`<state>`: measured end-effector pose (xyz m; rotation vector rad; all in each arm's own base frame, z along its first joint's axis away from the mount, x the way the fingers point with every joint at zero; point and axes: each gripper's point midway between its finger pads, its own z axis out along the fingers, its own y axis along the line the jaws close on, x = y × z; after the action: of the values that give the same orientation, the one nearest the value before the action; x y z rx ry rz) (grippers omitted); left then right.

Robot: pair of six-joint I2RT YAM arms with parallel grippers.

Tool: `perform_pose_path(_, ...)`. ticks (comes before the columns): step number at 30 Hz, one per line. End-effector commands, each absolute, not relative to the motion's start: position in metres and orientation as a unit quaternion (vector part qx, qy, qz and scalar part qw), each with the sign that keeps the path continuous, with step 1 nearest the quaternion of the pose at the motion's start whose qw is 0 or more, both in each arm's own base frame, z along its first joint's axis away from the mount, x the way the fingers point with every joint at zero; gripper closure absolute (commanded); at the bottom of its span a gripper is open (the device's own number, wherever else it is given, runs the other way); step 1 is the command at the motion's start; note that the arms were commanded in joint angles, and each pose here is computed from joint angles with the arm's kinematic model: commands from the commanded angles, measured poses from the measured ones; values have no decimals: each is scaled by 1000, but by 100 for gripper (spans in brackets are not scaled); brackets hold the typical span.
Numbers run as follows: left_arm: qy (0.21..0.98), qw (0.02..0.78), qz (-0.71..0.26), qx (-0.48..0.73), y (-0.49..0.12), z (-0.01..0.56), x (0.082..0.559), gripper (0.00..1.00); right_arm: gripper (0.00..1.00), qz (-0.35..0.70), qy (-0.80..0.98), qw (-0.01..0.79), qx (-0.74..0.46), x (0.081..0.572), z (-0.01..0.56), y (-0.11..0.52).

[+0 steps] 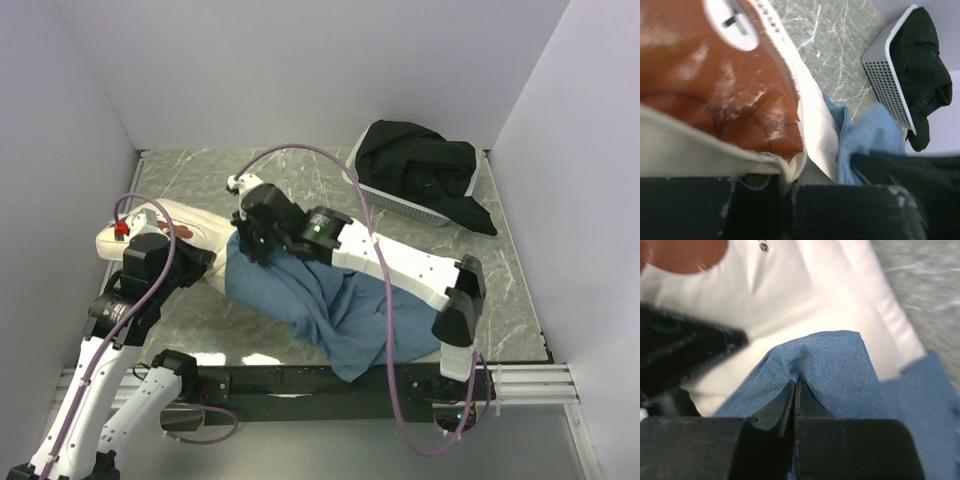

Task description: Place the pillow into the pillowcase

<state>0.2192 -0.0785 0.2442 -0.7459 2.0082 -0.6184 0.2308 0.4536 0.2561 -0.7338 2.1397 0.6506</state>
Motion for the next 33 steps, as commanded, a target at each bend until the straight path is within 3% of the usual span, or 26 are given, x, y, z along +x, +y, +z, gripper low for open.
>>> perform_pose_path(1, 757, 493, -367, -224, -114, 331, 225, 99, 100, 364, 809, 312, -339, 237, 246, 509)
perform_pose_path(7, 743, 504, -378, -228, -136, 369, 248, 99, 100, 466, 743, 148, -457, 152, 224, 551)
perform_pose_path(12, 722, 523, -331, -310, -139, 372, 288, 99, 100, 516, 702, 68, -486, 112, 205, 533)
perform_pose_path(16, 726, 506, -312, -346, -158, 377, 310, 99, 100, 506, 704, 54, -496, 111, 191, 519)
perform_pose_path(18, 715, 530, -287, -354, -172, 379, 302, 99, 100, 516, 690, 50, -505, 103, 204, 506)
perform_pose_path(25, 680, 545, -331, -362, -203, 417, 237, 99, 96, 560, 634, 72, -528, 82, 252, 464)
perform_pose_path(29, 710, 567, -242, -342, -203, 399, 232, 99, 94, 547, 622, 98, -551, 83, 257, 441)
perform_pose_path(33, 720, 586, -195, -316, -209, 402, 239, 99, 96, 539, 673, 111, -494, 117, 244, 424)
